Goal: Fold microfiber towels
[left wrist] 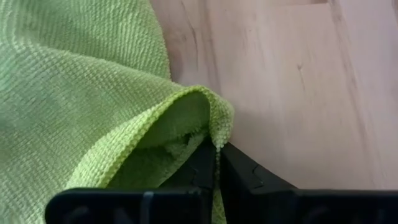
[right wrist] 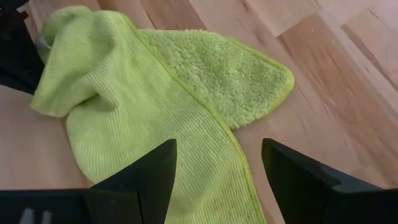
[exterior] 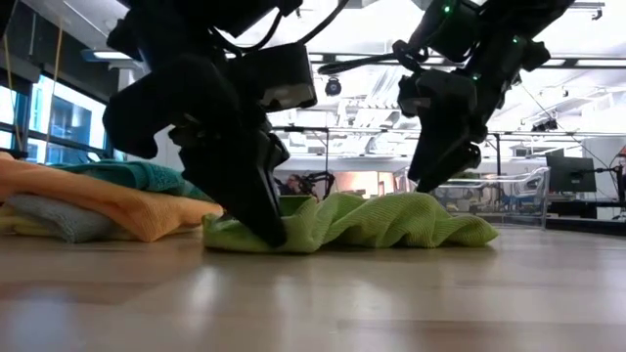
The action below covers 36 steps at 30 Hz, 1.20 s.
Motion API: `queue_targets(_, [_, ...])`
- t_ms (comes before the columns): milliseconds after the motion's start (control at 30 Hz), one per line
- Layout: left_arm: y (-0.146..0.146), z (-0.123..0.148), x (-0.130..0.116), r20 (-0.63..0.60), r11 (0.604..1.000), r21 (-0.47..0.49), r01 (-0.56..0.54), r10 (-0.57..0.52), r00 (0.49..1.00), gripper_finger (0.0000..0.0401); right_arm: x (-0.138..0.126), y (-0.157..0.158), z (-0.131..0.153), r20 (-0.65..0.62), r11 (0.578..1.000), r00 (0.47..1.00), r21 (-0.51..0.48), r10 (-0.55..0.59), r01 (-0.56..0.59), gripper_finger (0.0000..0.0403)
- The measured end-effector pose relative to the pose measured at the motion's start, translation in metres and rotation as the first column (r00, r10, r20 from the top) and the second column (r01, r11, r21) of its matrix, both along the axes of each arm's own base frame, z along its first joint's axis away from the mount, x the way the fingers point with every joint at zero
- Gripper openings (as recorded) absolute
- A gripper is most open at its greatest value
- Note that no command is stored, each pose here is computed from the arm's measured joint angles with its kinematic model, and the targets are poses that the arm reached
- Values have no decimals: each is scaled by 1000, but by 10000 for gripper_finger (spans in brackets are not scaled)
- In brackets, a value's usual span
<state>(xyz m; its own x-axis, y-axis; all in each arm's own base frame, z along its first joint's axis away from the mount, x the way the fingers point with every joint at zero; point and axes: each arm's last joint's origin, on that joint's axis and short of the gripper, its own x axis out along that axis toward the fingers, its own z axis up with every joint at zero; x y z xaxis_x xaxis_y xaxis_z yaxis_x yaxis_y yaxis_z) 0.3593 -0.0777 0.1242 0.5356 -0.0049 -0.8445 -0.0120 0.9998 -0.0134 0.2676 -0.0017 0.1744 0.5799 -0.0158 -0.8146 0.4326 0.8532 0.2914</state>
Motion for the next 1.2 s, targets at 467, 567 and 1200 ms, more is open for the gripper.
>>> queue_targets(467, [22, 34, -2, 62, 997, -71, 1, 3, 998, 152, -2, -1, 6, 20, 1000, 999, 12, 27, -27, 227])
queue_targets(567, [30, 56, -10, 86, 998, -62, -6, 11, 996, 190, -5, -1, 13, 47, 1000, 998, 8, 30, -30, 227])
queue_targets(1200, [43, 83, -37, 250, 982, -155, -107, 144, 957, 246, -11, -2, 28, 106, 999, 994, -41, 36, -32, 227])
